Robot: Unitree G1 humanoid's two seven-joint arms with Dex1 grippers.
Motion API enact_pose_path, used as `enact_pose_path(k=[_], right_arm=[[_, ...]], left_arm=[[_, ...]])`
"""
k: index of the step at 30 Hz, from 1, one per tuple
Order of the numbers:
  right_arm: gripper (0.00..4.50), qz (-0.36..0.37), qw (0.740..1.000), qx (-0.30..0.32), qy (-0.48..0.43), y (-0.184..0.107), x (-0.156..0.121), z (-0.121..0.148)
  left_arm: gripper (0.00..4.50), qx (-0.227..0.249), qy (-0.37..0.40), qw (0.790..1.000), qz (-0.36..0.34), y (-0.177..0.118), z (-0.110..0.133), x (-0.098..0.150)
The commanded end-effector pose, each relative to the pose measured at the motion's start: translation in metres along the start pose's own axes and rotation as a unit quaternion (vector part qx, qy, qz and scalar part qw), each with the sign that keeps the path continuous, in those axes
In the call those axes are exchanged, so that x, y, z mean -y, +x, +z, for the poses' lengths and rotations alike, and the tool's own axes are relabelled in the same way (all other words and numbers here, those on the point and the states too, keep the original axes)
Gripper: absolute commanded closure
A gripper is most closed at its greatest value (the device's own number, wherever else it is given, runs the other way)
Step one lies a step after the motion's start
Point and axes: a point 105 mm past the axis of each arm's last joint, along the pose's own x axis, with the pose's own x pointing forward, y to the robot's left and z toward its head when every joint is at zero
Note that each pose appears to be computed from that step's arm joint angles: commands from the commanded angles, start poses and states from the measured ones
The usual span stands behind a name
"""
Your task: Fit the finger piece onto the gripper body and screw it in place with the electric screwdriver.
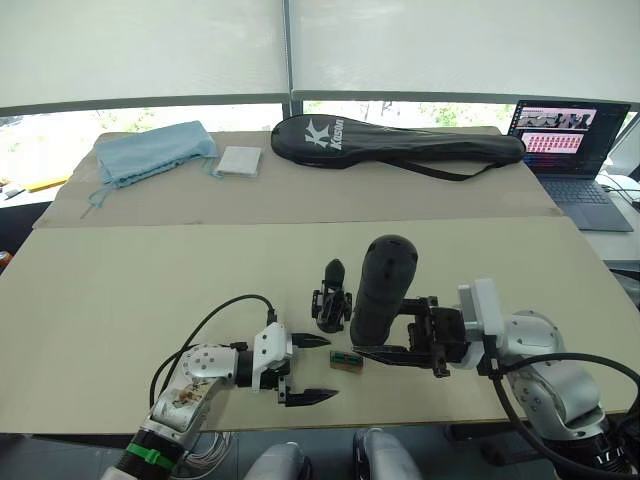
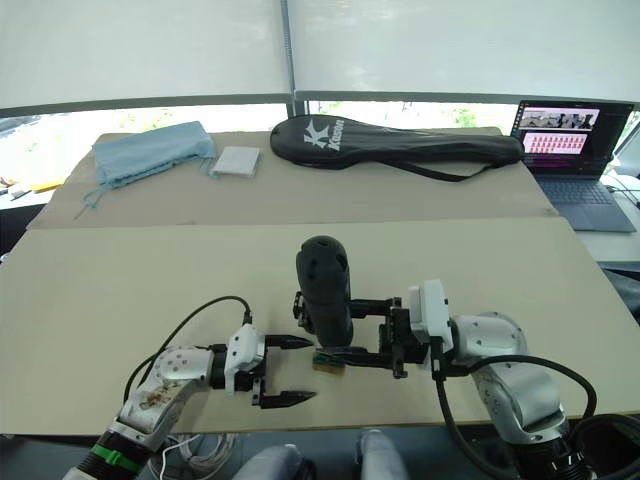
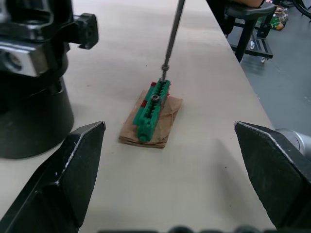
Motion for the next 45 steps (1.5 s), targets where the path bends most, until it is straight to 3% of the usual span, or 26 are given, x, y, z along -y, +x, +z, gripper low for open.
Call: enact_pose_path(k=[1, 7, 12, 17, 28, 45], right_arm=[[2.60, 0.006, 0.999, 0.025, -0.038, 0.001, 0.001, 0.024], [2.60, 0.007, 0.999, 0.030, -0.044, 0.001, 0.004, 0.034], [2.60, 0.008, 0.998, 0.034, -0.051, 0.001, 0.005, 0.045], [2.60, -0.005, 0.996, 0.049, -0.069, -0.001, 0.012, 0.065], [2.60, -0.045, 0.994, 0.069, -0.068, -0.010, 0.037, 0.095], [2.60, -0.055, 0.993, 0.101, -0.031, 0.004, 0.075, 0.116]], left_arm=[[0.00, 0.020, 0.011, 1.000, 0.002, -0.006, 0.013, -0.002], [0.00, 0.068, 0.013, 0.998, -0.006, -0.021, 0.030, -0.001], [0.00, 0.079, 0.025, 0.997, -0.002, -0.033, 0.040, -0.004], [0.00, 0.112, 0.005, 0.993, 0.026, -0.052, 0.068, -0.015], [0.00, 0.126, 0.004, 0.992, 0.032, -0.069, 0.102, -0.030], [0.00, 0.128, 0.007, 0.990, 0.062, -0.079, 0.109, -0.051]])
